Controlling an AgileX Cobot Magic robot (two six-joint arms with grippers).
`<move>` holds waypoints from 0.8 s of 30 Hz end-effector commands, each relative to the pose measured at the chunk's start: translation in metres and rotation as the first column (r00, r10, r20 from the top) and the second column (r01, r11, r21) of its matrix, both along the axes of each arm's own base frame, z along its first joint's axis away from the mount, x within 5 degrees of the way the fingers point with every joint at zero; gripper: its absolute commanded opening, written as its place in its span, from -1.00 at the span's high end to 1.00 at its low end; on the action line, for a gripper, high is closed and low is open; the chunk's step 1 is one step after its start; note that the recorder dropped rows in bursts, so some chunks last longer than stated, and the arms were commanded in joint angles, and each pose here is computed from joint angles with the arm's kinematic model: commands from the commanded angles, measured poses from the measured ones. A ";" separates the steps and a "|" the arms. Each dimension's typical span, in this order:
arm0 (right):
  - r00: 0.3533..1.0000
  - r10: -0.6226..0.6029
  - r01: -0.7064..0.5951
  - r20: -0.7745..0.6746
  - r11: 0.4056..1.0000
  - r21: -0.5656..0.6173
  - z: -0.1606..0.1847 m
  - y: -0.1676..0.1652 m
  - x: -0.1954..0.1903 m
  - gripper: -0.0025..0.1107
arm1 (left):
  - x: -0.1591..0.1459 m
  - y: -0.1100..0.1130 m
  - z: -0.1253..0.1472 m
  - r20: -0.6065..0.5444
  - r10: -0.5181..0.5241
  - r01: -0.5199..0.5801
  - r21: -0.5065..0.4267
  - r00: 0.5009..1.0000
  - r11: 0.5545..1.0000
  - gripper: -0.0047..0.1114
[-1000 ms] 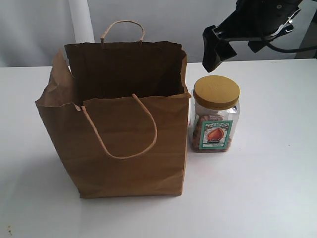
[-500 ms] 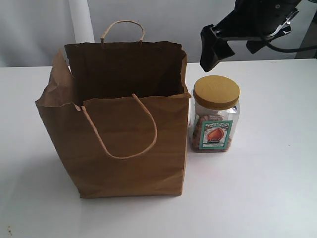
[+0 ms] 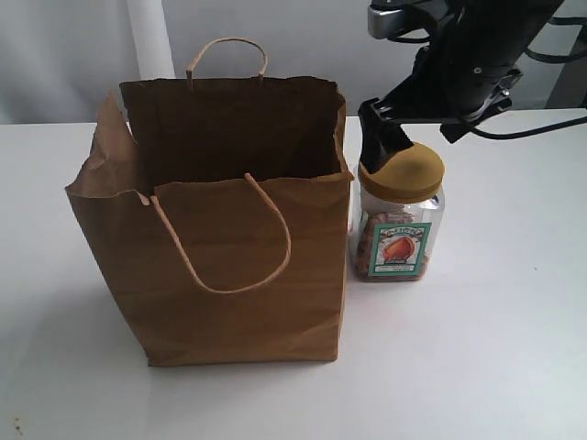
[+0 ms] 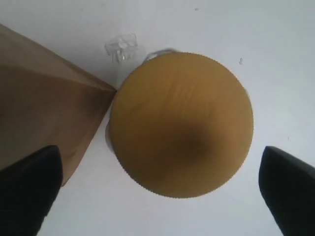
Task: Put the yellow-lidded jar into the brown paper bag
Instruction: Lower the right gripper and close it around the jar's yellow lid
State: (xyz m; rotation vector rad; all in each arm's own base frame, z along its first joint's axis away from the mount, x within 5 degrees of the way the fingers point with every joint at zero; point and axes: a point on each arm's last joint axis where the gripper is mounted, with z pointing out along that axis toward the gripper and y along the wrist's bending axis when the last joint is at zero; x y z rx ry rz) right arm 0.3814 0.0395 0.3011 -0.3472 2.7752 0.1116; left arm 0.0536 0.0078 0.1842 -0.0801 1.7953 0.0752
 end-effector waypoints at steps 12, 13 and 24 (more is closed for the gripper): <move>1.000 -0.020 0.021 0.009 0.999 -0.040 -0.033 -0.002 0.023 -0.90 | 0.000 0.000 0.001 0.007 -0.004 0.004 -0.007 1.000 1.000 0.90; 1.000 -0.020 0.021 0.005 0.999 -0.041 -0.035 -0.002 0.024 -0.90 | 0.000 0.000 0.001 0.007 -0.004 0.004 -0.007 1.000 1.000 0.90; 1.000 -0.021 0.020 -0.017 0.999 -0.044 -0.047 -0.001 0.028 -0.90 | 0.000 0.000 0.001 0.007 -0.004 0.004 -0.007 1.000 1.000 0.90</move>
